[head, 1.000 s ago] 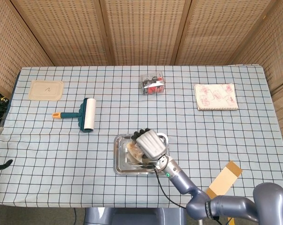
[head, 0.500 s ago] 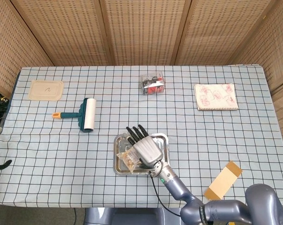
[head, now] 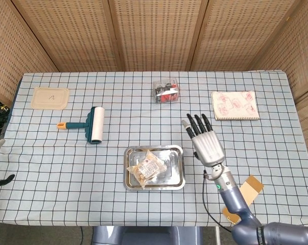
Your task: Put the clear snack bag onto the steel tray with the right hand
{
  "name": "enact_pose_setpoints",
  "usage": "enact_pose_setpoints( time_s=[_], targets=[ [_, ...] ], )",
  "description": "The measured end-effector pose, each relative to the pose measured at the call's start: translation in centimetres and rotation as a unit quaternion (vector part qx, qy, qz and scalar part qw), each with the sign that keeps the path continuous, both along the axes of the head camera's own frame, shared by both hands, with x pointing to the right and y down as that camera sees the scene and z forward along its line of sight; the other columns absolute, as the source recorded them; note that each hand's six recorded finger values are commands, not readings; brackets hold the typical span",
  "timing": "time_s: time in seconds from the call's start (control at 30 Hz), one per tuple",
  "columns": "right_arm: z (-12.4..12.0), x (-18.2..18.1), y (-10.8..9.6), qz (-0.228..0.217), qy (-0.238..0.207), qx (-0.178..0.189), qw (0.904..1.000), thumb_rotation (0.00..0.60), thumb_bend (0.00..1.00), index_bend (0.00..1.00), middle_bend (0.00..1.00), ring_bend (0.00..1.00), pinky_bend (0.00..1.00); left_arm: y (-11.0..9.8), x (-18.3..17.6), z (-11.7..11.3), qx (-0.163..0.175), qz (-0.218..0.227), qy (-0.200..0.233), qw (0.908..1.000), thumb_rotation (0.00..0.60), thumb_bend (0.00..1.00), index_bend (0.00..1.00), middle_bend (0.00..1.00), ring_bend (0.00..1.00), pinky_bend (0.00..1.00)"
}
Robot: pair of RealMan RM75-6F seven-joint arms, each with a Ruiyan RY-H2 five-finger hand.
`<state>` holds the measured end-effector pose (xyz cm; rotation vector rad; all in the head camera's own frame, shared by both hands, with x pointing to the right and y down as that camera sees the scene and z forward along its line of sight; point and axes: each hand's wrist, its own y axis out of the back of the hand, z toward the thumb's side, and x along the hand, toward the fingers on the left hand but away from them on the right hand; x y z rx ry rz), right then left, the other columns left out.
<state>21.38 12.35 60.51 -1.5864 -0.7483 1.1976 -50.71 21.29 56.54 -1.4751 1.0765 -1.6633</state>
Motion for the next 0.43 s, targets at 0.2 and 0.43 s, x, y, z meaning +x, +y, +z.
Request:
enact_pose_setpoints(
  time_s=[0.2, 0.43],
  targets=[
    [-0.2, 6.5, 1.8, 0.062, -0.052, -0.003, 0.9967, 0.6, 0.15, 0.11, 0.0, 0.0, 0.0, 0.2, 0.7, -0.1, 0.011, 0.014, 0.002, 0.9998, 0.6, 0.15, 0.0, 0.0, 0.0, 0.0],
    [-0.9, 16.8, 5.7, 0.143, -0.083, 0.011, 0.9862, 0.6, 0.15, 0.1, 0.0, 0.0, 0.0, 0.4, 1.1, -0.3, 0.017, 0.026, 0.001, 0.9995, 0.6, 0.15, 0.0, 0.0, 0.0, 0.0]
  ],
)
